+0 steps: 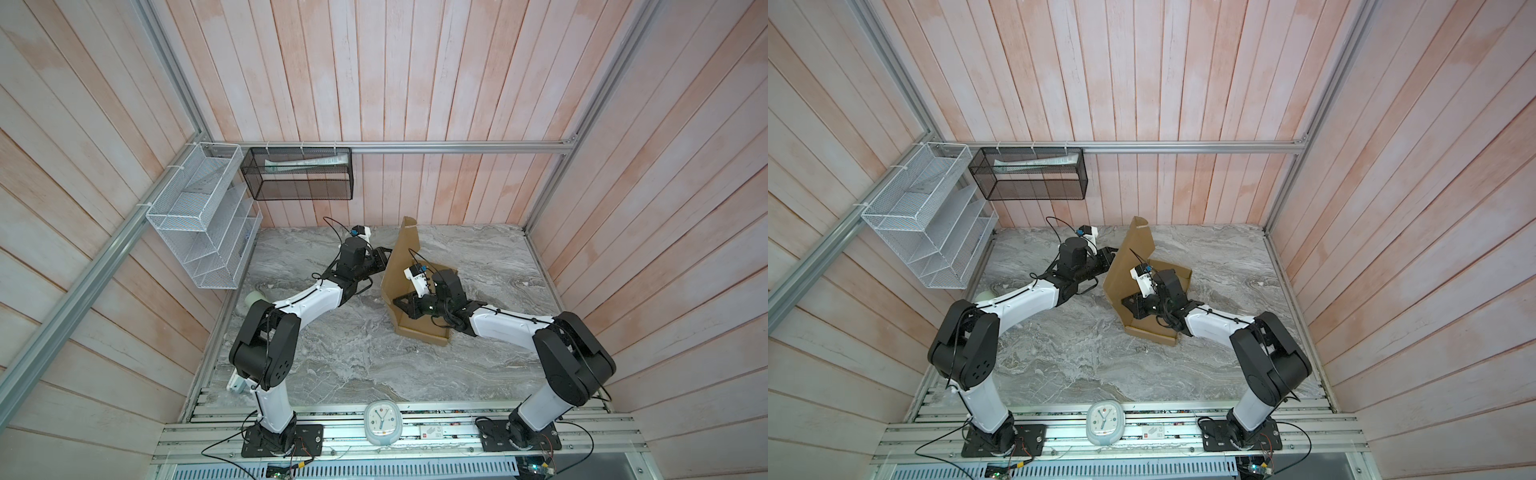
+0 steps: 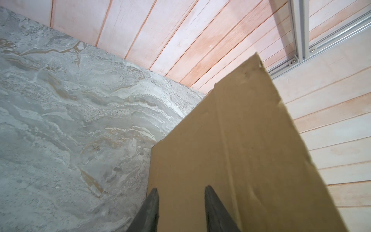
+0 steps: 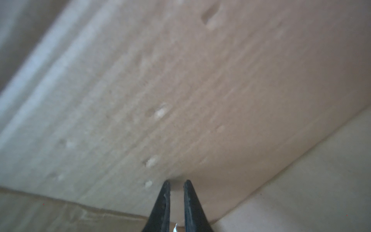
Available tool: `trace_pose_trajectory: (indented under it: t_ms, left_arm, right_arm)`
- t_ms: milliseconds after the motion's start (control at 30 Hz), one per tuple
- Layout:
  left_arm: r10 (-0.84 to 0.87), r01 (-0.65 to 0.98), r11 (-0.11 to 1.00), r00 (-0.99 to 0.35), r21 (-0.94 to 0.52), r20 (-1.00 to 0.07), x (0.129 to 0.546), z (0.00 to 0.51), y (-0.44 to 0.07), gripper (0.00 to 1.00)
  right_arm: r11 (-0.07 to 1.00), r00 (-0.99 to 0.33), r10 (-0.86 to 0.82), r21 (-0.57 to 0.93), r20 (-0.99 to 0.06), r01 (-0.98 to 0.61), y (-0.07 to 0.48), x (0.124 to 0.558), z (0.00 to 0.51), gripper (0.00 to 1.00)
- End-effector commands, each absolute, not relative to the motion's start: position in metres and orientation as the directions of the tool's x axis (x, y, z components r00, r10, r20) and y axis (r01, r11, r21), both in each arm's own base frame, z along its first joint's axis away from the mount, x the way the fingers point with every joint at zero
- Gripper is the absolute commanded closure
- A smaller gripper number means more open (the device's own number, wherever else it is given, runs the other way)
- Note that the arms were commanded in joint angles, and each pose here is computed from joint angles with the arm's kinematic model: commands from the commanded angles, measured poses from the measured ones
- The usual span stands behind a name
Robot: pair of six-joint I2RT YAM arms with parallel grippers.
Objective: Fold the paper box
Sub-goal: 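Raise the lid flap upright with the left gripper while the right braces the tray, then hold the lid upright with the left gripper while the right lifts out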
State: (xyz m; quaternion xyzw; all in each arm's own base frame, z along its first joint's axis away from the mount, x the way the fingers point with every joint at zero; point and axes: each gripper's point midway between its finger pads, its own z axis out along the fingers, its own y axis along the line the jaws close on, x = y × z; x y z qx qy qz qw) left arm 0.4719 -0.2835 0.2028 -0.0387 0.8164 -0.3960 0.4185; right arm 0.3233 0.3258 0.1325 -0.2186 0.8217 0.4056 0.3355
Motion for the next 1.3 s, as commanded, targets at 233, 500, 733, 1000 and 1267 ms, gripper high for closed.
trace_pose_trajectory:
  t_ms: [233,500,733,1000,1267]
  left_arm:
    - [-0.328,0.334,0.683,-0.654,-0.649,-0.682,0.487,0.213,-0.298,0.60]
    - [-0.314,0.341,0.673,-0.672,-0.656,-0.671,0.489,0.209,-0.304,0.60]
    - [-0.307,0.319,0.699,-0.675,-0.640,-0.671,0.487,0.200,-0.289,0.60]
    - [-0.340,0.258,0.737,-0.656,-0.624,-0.673,0.483,0.192,-0.245,0.60]
    - [-0.386,0.202,0.764,-0.618,-0.613,-0.685,0.464,0.197,-0.197,0.59]
  right_arm:
    - [0.546,-0.656,0.015,0.556,-0.754,-0.627,0.346,0.325,0.139,0.85]
    - [0.553,-0.651,0.059,0.568,-0.756,-0.609,0.347,0.330,0.139,0.85]
    - [0.592,-0.640,0.093,0.559,-0.763,-0.580,0.331,0.331,0.138,0.85]
    - [0.620,-0.632,0.120,0.555,-0.766,-0.554,0.307,0.330,0.141,0.85]
    - [0.644,-0.624,0.126,0.542,-0.771,-0.540,0.292,0.331,0.145,0.85]
